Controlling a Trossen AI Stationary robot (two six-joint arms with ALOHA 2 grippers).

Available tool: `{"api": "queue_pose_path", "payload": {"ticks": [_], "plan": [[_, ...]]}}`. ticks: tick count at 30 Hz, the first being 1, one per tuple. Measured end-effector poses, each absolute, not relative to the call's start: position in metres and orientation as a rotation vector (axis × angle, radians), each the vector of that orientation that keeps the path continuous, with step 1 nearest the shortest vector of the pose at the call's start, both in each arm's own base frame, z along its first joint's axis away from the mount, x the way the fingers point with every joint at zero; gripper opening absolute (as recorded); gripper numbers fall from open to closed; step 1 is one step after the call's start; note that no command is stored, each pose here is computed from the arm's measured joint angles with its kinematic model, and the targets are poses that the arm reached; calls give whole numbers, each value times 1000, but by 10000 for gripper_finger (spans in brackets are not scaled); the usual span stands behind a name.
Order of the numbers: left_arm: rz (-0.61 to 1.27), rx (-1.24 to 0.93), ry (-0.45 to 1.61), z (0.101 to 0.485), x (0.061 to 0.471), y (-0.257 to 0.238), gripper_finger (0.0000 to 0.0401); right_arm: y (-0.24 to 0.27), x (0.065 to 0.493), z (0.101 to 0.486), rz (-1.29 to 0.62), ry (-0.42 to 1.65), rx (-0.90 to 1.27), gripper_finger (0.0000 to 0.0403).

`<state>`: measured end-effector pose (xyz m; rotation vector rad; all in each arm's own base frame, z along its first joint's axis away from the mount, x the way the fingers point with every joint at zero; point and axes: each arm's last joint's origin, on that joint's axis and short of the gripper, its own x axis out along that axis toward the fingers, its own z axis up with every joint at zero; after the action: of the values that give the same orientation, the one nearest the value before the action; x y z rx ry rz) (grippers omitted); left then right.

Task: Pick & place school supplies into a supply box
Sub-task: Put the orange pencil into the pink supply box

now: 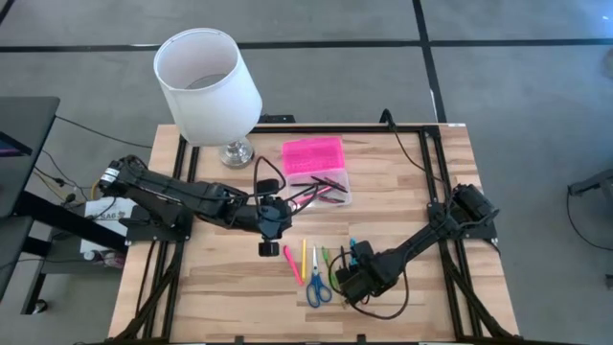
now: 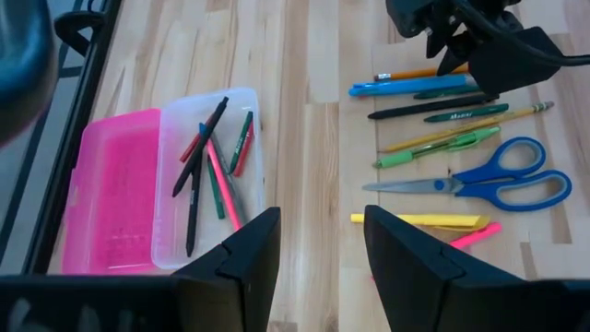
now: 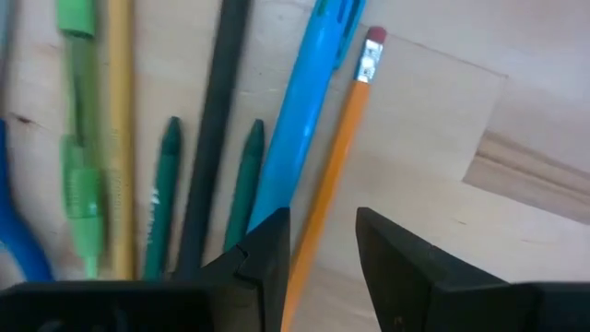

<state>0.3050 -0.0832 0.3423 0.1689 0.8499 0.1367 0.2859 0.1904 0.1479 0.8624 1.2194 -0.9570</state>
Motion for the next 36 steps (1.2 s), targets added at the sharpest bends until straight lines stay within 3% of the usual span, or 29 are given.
{"api": "queue_pose_path", "payload": {"ticks": [13, 32, 36], "plan": [[137, 172, 858, 342, 305, -83, 153, 192, 278, 136, -934, 1268, 877, 116], [138, 172, 858, 341, 305, -83, 153, 199, 262, 136, -916, 1457, 807, 9], [137, 172, 858, 341, 305, -83, 153, 197, 254, 136, -934, 1573, 754, 8]]}}
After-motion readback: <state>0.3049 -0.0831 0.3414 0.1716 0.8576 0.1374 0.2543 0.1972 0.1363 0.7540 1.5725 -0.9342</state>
